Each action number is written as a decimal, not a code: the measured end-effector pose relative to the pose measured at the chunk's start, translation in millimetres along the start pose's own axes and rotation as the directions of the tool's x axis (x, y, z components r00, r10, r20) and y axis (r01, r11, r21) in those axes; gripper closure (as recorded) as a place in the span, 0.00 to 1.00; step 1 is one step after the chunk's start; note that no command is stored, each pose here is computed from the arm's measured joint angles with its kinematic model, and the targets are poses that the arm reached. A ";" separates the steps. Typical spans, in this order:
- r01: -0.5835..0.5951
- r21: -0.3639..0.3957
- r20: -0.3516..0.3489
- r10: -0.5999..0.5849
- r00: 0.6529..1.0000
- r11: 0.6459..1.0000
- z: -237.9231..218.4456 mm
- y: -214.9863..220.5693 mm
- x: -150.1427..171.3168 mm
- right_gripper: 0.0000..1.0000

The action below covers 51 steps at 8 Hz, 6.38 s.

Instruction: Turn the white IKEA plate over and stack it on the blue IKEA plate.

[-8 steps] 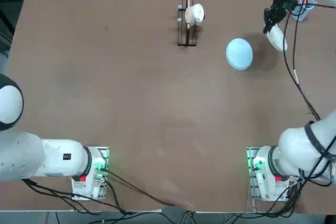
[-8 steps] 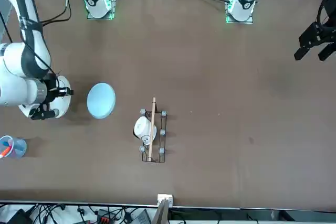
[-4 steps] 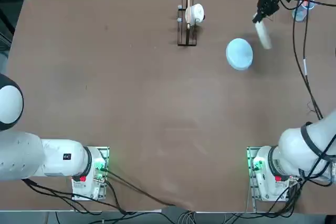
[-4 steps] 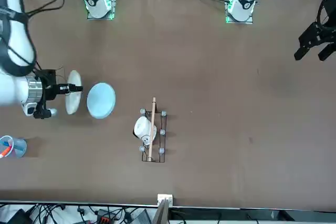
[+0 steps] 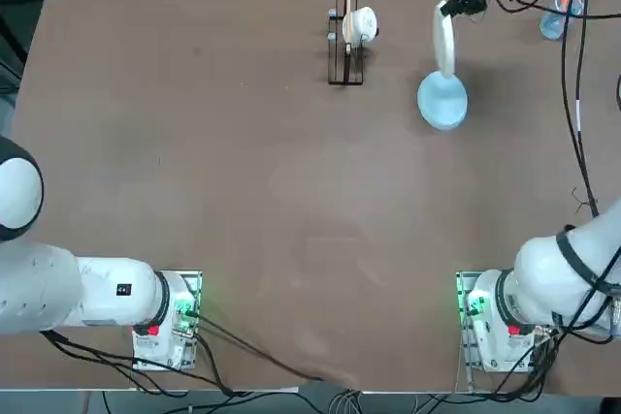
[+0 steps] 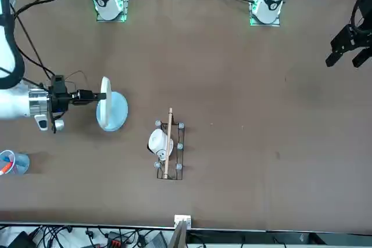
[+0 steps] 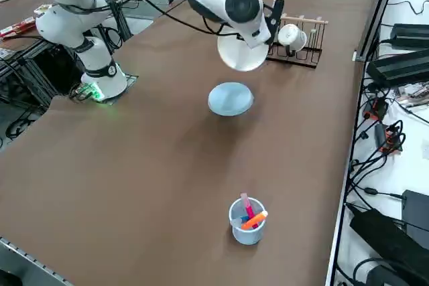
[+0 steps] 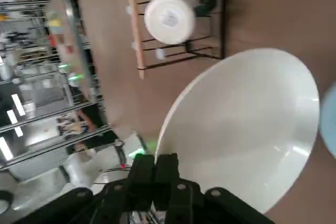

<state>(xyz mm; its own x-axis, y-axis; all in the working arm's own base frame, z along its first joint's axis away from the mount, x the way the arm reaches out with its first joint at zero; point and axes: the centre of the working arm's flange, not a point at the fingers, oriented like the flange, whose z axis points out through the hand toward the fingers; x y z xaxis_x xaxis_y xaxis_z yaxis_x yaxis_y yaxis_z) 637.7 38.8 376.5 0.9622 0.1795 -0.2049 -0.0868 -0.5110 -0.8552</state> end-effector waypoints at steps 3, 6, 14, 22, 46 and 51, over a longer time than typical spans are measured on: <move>0.165 0.250 -0.029 -0.163 0.986 0.954 54.9 45.1 -5.8 0.97; 0.296 0.341 -0.077 -0.287 0.955 0.892 99.4 109.5 -34.8 0.97; 0.460 0.303 -0.137 -0.440 0.888 0.835 79.6 201.6 -62.8 0.97; 0.506 0.199 -0.077 -0.501 0.862 0.839 9.9 256.5 -72.4 0.97; -0.200 -0.800 -0.177 0.097 0.979 0.566 73.4 23.3 -7.4 0.00; -0.236 -0.821 -0.245 0.053 0.968 0.519 117.7 100.5 -31.5 0.00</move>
<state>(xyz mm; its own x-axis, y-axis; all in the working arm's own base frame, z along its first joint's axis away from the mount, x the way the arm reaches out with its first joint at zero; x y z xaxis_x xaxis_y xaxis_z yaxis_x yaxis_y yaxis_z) 568.3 80.8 241.1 0.9902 -0.0587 -0.1269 -0.0598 -0.9982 -0.0049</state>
